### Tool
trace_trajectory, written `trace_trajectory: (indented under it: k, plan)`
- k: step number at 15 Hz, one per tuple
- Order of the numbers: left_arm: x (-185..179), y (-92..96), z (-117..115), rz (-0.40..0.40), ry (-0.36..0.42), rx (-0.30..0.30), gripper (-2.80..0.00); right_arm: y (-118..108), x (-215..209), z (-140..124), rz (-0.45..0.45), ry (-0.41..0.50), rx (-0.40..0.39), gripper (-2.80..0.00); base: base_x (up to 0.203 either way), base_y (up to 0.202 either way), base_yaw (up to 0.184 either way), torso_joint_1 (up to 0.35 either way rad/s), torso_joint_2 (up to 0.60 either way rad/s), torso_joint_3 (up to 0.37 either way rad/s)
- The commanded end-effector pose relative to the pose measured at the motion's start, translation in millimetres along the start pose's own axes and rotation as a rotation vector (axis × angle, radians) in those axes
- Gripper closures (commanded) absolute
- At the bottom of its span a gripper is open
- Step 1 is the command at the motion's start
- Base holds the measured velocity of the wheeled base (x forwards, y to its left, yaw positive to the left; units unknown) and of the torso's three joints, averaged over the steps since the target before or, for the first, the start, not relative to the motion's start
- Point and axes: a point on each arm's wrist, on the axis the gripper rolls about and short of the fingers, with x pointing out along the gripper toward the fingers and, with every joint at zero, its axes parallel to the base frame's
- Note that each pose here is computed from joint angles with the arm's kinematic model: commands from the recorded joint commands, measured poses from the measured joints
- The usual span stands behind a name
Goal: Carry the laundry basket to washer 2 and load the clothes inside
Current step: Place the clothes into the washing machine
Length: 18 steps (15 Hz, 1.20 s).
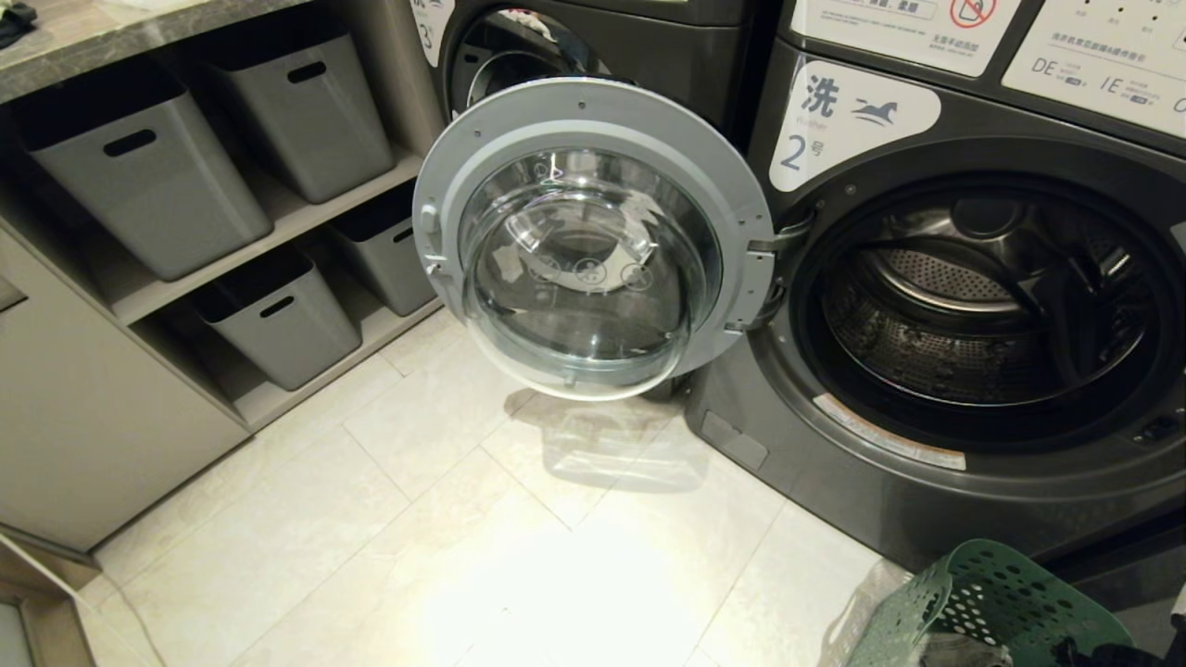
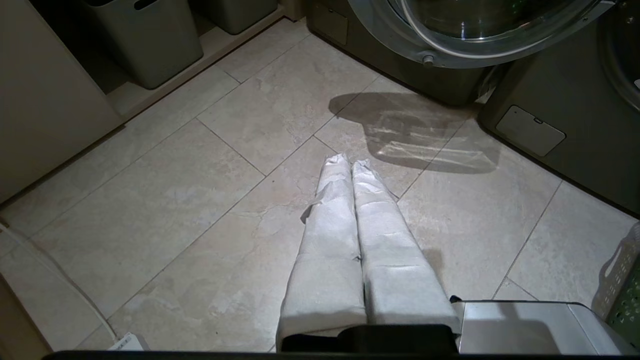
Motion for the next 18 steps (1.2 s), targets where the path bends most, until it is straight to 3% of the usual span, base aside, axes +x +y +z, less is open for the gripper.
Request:
trace_trajectory:
  k: [1, 9, 18]
  plan:
    - [0.1, 0.0, -0.4, 0.000, 0.001, 0.004, 0.00, 2.6, -7.4, -8.6, 0.002, -0.005, -0.002, -2.80, 0.000, 0.000, 0.000, 0.000, 0.00, 0.000]
    - [0.2, 0.0, -0.4, 0.000, 0.002, 0.004, 0.00, 4.2, -7.0, -10.1, 0.004, -0.013, -0.009, -2.80, 0.000, 0.000, 0.000, 0.001, 0.00, -0.013]
    - [0.1, 0.0, -0.4, 0.000, 0.001, 0.005, 0.00, 11.5, -4.8, -6.8, 0.018, -0.023, -0.032, -2.80, 0.000, 0.000, 0.000, 0.004, 0.00, -0.188]
